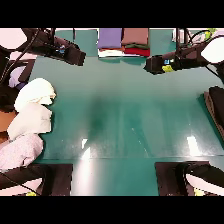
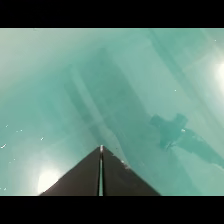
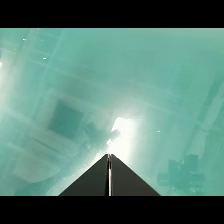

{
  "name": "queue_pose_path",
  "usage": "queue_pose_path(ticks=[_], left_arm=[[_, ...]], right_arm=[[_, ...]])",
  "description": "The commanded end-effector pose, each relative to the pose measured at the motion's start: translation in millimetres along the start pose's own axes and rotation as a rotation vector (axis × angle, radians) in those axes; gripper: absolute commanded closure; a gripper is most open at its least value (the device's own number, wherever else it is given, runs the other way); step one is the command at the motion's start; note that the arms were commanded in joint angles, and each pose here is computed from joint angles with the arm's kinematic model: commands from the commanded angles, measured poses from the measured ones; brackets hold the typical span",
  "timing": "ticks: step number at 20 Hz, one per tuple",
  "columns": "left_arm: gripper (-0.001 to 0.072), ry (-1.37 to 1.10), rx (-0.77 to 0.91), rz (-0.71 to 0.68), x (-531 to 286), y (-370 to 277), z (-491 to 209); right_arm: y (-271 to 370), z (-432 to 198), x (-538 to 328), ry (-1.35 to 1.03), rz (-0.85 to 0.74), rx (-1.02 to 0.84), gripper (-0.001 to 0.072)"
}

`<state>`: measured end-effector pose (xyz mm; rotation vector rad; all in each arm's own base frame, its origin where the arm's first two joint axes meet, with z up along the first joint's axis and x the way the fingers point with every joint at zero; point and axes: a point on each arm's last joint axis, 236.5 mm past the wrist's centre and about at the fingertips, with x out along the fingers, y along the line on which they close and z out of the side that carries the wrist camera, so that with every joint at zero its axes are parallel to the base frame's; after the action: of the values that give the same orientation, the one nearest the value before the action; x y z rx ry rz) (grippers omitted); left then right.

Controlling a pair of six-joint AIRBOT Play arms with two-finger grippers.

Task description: Fold the shirts.

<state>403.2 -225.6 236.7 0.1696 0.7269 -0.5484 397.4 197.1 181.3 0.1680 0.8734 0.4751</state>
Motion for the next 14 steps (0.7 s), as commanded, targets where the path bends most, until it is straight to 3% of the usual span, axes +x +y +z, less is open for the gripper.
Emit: queue_pose_path(ticks=[1,14], left_arm=[[0.0684,0.0,0.0,0.0,0,0,0],[0.0684,-0.067,-0.014,-0.024,-1,-6,16]], right_arm=[[1,1,0,-0.003,0.001,0.0,0.0693],[1,1,0,-0.004,0.001,0.0,0.0693]])
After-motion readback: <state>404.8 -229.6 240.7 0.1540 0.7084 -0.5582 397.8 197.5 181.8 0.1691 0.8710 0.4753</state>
